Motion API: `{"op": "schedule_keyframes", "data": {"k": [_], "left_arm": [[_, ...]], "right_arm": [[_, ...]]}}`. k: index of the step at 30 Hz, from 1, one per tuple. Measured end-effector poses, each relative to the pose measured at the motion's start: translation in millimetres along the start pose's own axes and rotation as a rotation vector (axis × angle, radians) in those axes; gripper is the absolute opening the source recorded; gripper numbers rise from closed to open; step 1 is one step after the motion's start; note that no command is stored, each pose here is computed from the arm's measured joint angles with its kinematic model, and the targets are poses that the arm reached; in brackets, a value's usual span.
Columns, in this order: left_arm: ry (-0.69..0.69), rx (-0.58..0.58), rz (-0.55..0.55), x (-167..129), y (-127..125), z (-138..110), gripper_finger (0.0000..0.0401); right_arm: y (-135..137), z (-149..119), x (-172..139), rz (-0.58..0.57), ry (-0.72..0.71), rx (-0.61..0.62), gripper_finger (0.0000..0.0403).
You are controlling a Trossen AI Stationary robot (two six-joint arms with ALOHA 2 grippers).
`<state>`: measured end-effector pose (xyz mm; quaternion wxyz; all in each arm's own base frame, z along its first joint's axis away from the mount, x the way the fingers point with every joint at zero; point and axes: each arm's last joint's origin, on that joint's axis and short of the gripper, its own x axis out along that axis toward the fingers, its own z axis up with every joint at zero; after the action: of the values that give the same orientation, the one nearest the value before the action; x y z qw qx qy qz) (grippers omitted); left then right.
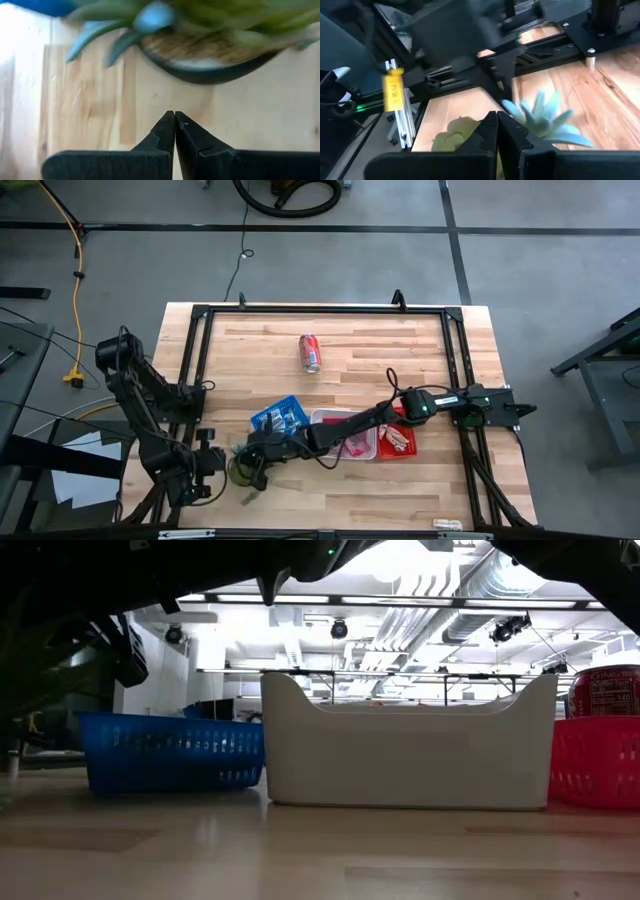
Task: Sort candy
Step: Adjust the flower pot on the table, then adjust the orange soda can on the table
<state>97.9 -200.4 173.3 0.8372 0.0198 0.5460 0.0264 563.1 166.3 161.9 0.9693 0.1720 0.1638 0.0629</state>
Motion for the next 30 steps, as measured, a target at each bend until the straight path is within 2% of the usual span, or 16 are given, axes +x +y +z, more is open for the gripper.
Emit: {"op": "schedule_keyframes", "data": {"k": [3, 5, 11, 16, 19, 22, 24, 30], "left_arm": [[0.011, -0.038, -0.031, 0, -1, 0, 0.0], [0.05, -0.044, -0.002, 0, 3, -3, 0.0], [0.119, -0.12, -0.019, -17, 8, -8, 0.0], [0.057, -0.213, -0.114, -51, 16, 0, 0.0], [-0.104, -0.259, -0.116, -74, 31, 13, 0.0], [-0.343, -0.294, -0.017, -85, 52, 30, 0.0], [-0.455, -0.341, 0.071, -87, 69, 43, 0.0], [-0.425, -0.46, 0.302, -76, 126, 82, 0.0]], "right_arm": [[2, 1, -1, 0.003, 0.003, -0.008, 0.0], [4, 6, -3, 0.008, -0.007, -0.021, 0.0], [6, 52, -26, -0.001, -0.054, -0.131, 0.0], [-5, 95, -57, -0.078, 0.015, -0.21, 0.0], [-16, 124, -86, -0.192, 0.073, -0.235, 0.0], [-32, 146, -115, -0.35, 0.136, -0.271, 0.0], [-48, 155, -133, -0.446, 0.212, -0.259, 0.0], [-98, 166, -173, -0.622, 0.431, -0.18, 0.0]]}}
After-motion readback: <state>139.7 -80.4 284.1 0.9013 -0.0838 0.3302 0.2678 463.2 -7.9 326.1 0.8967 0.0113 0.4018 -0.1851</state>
